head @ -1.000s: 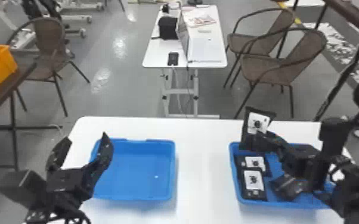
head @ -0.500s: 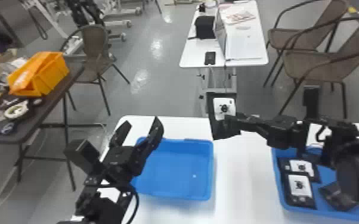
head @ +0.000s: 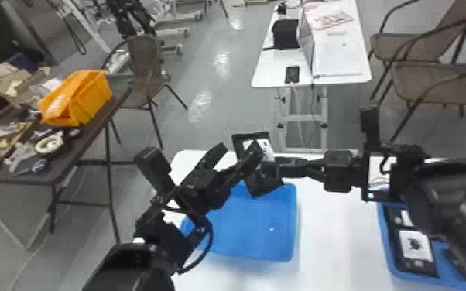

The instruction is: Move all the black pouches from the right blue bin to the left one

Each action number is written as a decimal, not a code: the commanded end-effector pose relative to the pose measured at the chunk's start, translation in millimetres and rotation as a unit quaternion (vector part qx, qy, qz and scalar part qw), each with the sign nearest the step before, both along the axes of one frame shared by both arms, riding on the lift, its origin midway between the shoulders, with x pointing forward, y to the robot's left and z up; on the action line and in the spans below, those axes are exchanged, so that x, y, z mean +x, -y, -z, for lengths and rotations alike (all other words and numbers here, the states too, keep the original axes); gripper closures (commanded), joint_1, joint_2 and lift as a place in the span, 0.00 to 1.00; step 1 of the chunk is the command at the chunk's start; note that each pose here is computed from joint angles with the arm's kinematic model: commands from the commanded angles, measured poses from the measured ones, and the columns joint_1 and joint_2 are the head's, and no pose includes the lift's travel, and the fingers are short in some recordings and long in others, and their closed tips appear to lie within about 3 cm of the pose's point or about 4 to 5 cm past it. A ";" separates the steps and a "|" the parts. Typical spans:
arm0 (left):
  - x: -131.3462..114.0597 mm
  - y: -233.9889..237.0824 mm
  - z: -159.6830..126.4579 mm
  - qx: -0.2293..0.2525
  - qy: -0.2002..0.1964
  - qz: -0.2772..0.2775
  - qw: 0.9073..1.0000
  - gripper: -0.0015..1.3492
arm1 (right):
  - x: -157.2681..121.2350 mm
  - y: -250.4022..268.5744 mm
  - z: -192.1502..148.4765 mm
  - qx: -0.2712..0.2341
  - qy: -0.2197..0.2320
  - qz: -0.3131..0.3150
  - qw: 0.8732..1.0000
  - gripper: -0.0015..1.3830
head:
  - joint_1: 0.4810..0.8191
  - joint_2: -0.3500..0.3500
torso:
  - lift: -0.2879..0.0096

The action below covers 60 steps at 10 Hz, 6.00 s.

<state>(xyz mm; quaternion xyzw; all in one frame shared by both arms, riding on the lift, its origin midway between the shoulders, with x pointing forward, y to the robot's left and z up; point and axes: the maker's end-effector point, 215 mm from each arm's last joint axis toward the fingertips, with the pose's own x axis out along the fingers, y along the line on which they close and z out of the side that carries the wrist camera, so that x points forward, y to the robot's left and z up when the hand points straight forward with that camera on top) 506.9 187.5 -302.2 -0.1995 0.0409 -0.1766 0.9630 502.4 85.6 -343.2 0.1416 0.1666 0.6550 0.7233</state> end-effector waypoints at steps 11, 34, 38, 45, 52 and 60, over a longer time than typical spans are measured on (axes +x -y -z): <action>-8.2 -31.4 4.0 0.046 0.000 -0.095 0.994 0.90 | 6.9 -5.7 3.4 0.037 -0.017 0.009 0.999 0.53 | 0.63 0.97 | 1.00; -66.0 -91.4 58.8 0.172 0.010 -0.175 0.969 0.16 | -47.4 364.9 155.1 -0.235 0.025 0.574 0.784 0.28 | 0.63 0.54 | 1.00; -68.6 -87.0 65.7 0.170 0.001 -0.172 0.970 0.16 | -46.1 361.7 186.7 -0.246 -0.004 0.579 0.777 0.27 | 0.63 0.49 | 1.00; -66.3 -85.4 61.9 0.167 0.006 -0.172 0.971 0.16 | -17.4 312.4 237.5 -0.266 -0.075 0.557 0.783 0.27 | 0.63 0.58 | 1.00; -64.8 -83.8 58.1 0.168 0.011 -0.171 0.971 0.16 | -28.6 291.5 252.4 -0.300 -0.119 0.540 0.777 0.27 | 0.63 0.63 | 1.00; -64.7 -83.3 53.6 0.171 0.020 -0.172 0.970 0.16 | -33.2 301.2 267.4 -0.336 -0.133 0.536 0.763 0.30 | 0.63 0.60 | 1.00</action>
